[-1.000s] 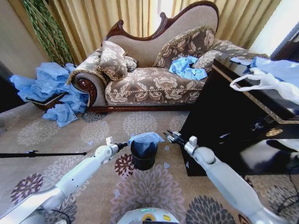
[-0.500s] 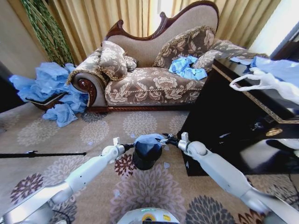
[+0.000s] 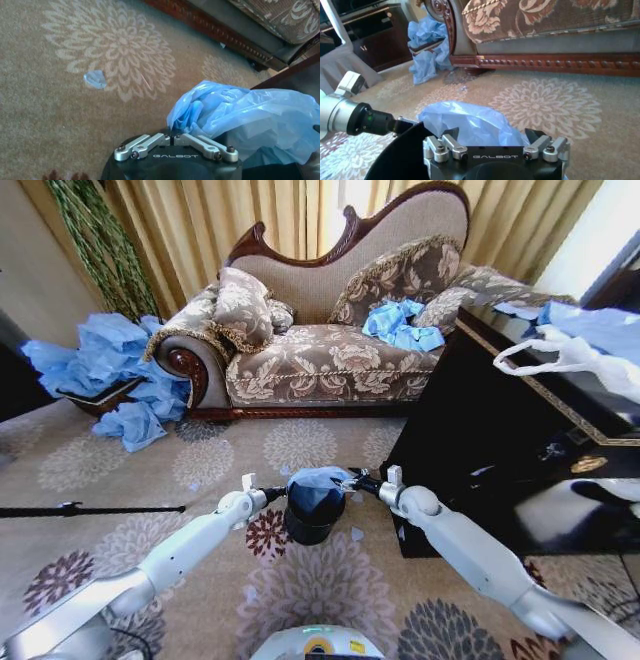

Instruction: Place a garbage bag over the trash bin.

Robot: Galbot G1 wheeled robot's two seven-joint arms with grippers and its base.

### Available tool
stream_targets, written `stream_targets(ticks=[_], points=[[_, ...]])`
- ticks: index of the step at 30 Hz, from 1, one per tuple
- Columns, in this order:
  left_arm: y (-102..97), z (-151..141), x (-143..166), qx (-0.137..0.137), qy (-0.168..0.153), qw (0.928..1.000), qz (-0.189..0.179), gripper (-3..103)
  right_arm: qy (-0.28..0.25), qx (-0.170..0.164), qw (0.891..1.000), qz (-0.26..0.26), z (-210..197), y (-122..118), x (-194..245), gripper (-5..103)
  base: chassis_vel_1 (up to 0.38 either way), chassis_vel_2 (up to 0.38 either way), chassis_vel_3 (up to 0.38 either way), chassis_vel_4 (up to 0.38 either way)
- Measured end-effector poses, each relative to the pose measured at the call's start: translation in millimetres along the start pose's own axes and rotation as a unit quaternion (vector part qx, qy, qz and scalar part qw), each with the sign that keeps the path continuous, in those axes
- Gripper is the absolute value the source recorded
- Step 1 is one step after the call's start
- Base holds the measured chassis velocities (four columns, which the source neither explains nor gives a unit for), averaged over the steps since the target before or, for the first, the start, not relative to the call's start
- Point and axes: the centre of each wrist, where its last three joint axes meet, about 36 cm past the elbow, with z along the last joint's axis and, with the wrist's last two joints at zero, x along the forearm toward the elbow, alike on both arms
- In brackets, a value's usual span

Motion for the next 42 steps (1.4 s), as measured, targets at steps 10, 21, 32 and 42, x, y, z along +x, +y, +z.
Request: stream_targets(ticks=[10, 21, 32, 42], points=[[3.3, -6.6, 9.4, -0.004, -0.005, 1.0000, -0.002, 0, -0.004, -0.009, 1.000, -0.016, 2.5, 7.1, -6.4, 60, 0.000, 0.000, 0.000, 0.000], [4.7, -8.5, 13.5, -0.004, -0.008, 1.0000, -0.003, 0, -0.009, -0.015, 1.000, -0.025, 3.6, 10.9, -11.4, 32, 0.000, 0.000, 0.000, 0.000], [5.3, -13.8, 15.1, -0.003, -0.013, 0.9999, -0.005, 0, -0.008, -0.021, 0.999, -0.025, 11.4, 13.5, -1.4, 2, 0.000, 0.000, 0.000, 0.000], [14.9, -21.6, 36.3, 0.009, -0.035, 0.9992, -0.015, 0, -0.028, -0.022, 0.998, -0.060, 18.7, 41.1, -2.9, 0, 0.000, 0.000, 0.000, 0.000]])
